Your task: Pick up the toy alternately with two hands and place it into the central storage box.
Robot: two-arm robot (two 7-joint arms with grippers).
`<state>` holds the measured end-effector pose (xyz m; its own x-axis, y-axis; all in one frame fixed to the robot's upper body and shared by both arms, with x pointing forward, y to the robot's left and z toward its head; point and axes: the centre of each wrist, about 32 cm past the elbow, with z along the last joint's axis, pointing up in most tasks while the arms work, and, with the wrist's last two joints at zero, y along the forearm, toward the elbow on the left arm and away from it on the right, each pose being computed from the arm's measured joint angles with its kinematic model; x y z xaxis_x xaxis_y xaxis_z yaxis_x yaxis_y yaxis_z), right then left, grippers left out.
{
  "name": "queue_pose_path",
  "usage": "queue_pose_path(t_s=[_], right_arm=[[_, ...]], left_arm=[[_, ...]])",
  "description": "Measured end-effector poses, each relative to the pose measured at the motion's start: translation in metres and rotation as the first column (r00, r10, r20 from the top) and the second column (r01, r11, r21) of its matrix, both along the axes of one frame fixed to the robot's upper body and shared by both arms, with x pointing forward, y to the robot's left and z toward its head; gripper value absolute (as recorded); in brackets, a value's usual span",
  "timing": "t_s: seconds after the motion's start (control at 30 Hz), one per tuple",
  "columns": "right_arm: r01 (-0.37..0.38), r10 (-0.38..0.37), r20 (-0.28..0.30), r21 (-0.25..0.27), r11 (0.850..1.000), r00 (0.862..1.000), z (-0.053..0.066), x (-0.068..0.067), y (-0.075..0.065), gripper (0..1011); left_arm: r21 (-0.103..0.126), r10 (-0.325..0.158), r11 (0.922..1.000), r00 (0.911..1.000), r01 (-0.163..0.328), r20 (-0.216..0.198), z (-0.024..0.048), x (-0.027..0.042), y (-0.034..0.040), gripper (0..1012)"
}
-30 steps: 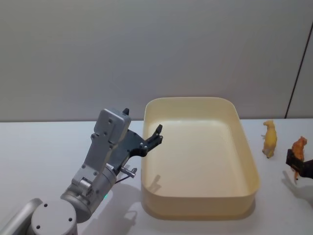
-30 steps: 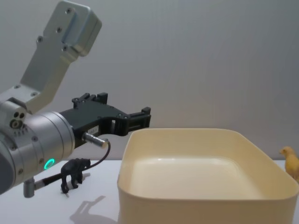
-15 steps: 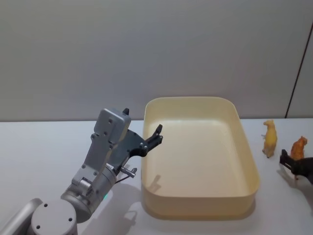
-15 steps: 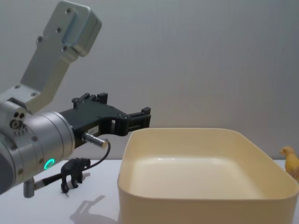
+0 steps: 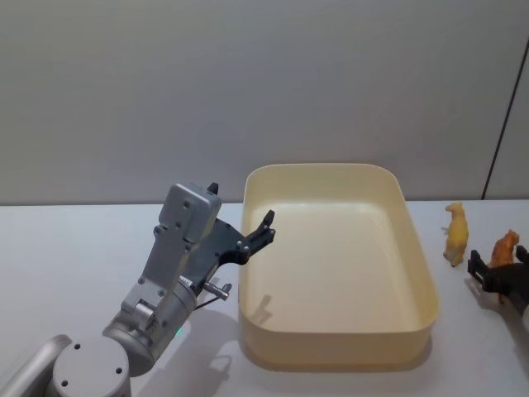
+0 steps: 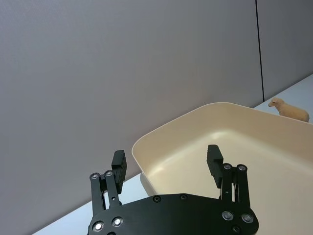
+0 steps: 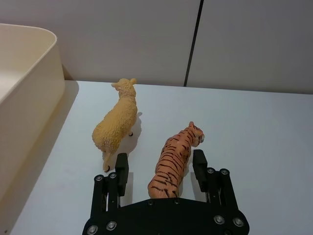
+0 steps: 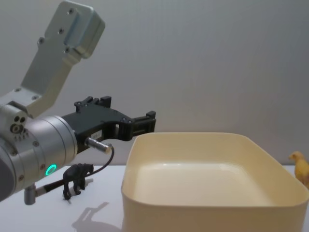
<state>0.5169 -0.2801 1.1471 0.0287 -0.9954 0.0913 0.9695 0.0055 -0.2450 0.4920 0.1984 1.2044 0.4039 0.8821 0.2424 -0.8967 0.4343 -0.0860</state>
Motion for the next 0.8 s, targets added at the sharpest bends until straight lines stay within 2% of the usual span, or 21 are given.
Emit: queue_pose_path(t_s=[0.27,0.5,0.6,0.8], right_arm=[[-0.001,0.001,-0.003,-0.004,1.0,1.0,-0.001,0.003,0.0017,589],[-0.002,0.002,-0.004,-0.007,1.0,1.0,-0.0015,0.0044,0.0026,340],[-0.002,0.002,-0.005,-0.007,1.0,1.0,-0.0017,0.0047,0.0027,305],[-0.013,0.013,0.003,-0.007,1.0,1.0,-0.0009,0.0044,0.0019,301]], left_arm=[[0.0,0.0,1.0,1.0,0.0,0.0,0.0,0.0,0.0,1001],[0.0,0.0,1.0,1.0,0.0,0.0,0.0,0.0,0.0,1002],[0.0,0.0,1.0,1.0,0.0,0.0,0.0,0.0,0.0,1002],[0.0,0.0,1.0,1.0,0.0,0.0,0.0,0.0,0.0,1002]])
